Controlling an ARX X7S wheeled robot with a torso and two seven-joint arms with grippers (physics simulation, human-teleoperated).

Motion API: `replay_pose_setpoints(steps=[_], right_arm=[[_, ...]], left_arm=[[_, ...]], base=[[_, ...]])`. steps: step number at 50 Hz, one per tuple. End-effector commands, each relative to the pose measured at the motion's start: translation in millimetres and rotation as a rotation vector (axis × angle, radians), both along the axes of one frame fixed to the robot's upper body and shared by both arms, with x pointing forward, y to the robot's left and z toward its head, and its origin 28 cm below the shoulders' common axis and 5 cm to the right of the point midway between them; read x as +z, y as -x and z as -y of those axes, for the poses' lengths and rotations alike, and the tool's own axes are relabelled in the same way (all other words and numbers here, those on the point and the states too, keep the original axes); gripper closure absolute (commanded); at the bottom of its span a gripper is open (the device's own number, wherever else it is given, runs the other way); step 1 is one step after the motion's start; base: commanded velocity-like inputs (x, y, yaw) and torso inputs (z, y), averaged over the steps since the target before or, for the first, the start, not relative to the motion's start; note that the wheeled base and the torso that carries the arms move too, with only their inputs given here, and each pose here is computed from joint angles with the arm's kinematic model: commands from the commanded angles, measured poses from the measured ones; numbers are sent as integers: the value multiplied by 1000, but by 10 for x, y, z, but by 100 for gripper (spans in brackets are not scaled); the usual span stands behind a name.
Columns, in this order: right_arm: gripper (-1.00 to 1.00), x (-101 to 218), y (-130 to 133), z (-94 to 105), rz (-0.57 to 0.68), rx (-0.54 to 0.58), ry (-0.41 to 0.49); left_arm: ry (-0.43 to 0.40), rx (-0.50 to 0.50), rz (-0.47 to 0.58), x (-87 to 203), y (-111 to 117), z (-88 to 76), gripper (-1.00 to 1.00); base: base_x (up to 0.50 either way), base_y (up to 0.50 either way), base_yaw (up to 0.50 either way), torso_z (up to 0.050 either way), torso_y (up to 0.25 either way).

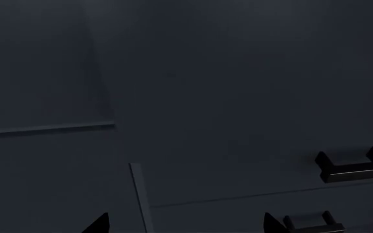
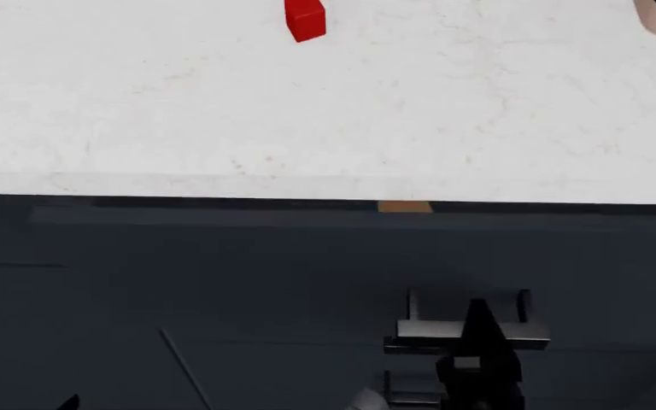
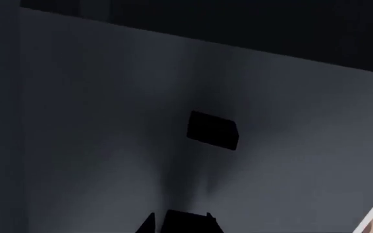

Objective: Open the right drawer.

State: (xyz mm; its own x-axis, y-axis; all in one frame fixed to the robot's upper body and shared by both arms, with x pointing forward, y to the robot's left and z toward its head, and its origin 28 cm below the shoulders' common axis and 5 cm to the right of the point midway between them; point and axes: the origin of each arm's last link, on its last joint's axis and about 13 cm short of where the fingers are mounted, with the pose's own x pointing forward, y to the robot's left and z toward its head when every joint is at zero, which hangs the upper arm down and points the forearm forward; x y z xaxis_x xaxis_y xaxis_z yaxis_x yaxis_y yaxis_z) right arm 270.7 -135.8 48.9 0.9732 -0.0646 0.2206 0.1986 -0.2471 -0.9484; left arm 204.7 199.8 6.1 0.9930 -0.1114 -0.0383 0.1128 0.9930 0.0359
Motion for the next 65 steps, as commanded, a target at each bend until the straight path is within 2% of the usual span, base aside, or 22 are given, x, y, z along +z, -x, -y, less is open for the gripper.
replay_pose_setpoints(steps=[1, 28, 49, 65], right_arm=[[100, -25, 167, -100, 68, 71, 77], [100, 4, 425, -136, 77, 94, 82], [100, 77, 550, -78, 89, 70, 94], [100, 86, 562, -69, 79, 63, 91]], left_arm=[[0, -2, 4, 10, 0, 6, -100], [5, -3, 6, 16, 10, 3, -100], [5, -4, 3, 8, 3, 2, -100], [3, -7, 2, 8, 5, 7, -100]], base=[[0, 0, 0, 0, 0], [-1, 2, 2, 1, 0], [-1, 2, 2, 0, 1], [-232, 0, 0, 1, 1]])
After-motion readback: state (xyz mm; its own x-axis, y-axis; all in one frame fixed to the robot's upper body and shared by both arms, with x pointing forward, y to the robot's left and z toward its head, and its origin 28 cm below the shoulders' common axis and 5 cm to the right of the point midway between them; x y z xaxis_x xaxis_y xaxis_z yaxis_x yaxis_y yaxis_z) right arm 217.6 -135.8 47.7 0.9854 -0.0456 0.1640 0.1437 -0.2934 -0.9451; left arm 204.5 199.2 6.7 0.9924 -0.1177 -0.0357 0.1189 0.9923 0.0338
